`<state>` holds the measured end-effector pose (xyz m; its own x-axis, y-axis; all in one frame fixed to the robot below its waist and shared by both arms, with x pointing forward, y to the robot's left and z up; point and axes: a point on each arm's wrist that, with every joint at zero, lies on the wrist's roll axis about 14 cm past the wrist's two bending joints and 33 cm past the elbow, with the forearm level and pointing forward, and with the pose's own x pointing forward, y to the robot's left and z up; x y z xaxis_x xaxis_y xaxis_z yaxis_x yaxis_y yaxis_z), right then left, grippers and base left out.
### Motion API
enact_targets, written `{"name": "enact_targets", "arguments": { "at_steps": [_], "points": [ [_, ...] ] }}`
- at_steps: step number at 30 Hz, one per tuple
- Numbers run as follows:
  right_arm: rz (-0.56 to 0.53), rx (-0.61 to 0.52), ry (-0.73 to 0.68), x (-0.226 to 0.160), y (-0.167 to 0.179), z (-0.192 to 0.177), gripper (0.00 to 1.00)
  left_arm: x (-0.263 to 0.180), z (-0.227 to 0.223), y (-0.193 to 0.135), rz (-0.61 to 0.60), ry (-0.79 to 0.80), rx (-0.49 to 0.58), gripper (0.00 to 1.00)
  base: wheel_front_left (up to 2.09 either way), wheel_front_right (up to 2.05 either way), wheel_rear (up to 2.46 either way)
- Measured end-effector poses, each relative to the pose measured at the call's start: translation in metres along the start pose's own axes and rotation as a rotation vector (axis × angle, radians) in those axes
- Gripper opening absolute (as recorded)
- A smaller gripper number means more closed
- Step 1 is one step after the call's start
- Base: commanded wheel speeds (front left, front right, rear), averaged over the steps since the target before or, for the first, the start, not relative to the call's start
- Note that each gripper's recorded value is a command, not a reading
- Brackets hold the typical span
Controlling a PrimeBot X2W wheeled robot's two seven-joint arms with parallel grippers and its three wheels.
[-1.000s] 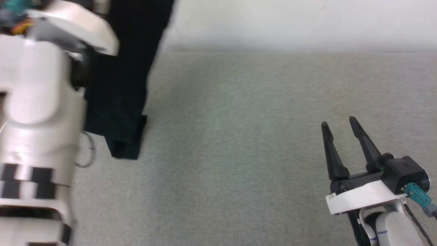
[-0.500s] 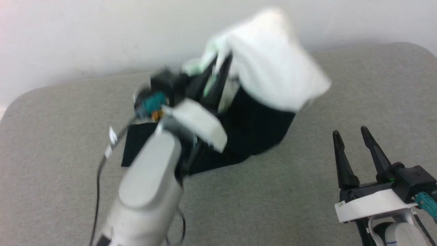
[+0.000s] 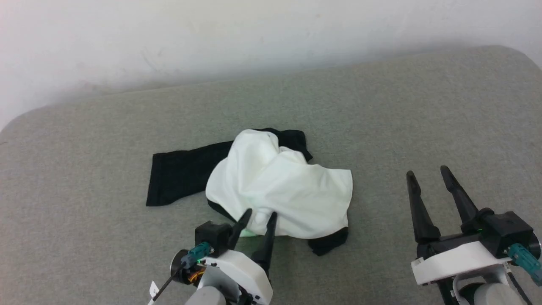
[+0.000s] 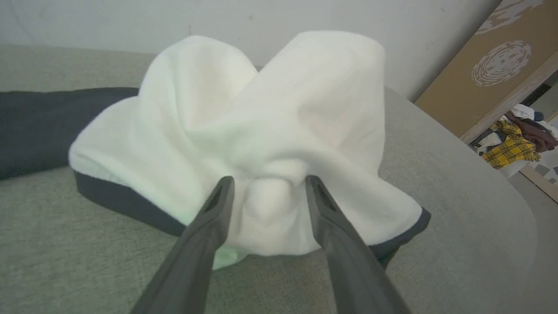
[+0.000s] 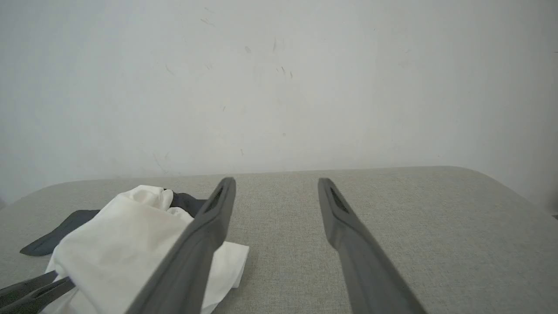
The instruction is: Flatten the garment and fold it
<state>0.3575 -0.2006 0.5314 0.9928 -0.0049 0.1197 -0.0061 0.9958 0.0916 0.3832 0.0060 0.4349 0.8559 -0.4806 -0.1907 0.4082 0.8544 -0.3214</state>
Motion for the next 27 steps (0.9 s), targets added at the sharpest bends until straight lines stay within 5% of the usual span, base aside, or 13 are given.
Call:
{"name": "enact_targets", "arguments": {
  "at_steps": [11,27],
  "points": [
    [0.071,-0.008,0.001,-0.001,0.023,0.005,1.00,-0.022,0.085,0.008,0.066,-0.310,0.026,1.00,0.00,0.00,0.00],
    [0.115,0.010,0.010,-0.010,0.038,0.006,1.00,-0.103,0.103,0.125,0.487,-0.383,0.120,1.00,0.00,0.00,0.00]
  ]
}}
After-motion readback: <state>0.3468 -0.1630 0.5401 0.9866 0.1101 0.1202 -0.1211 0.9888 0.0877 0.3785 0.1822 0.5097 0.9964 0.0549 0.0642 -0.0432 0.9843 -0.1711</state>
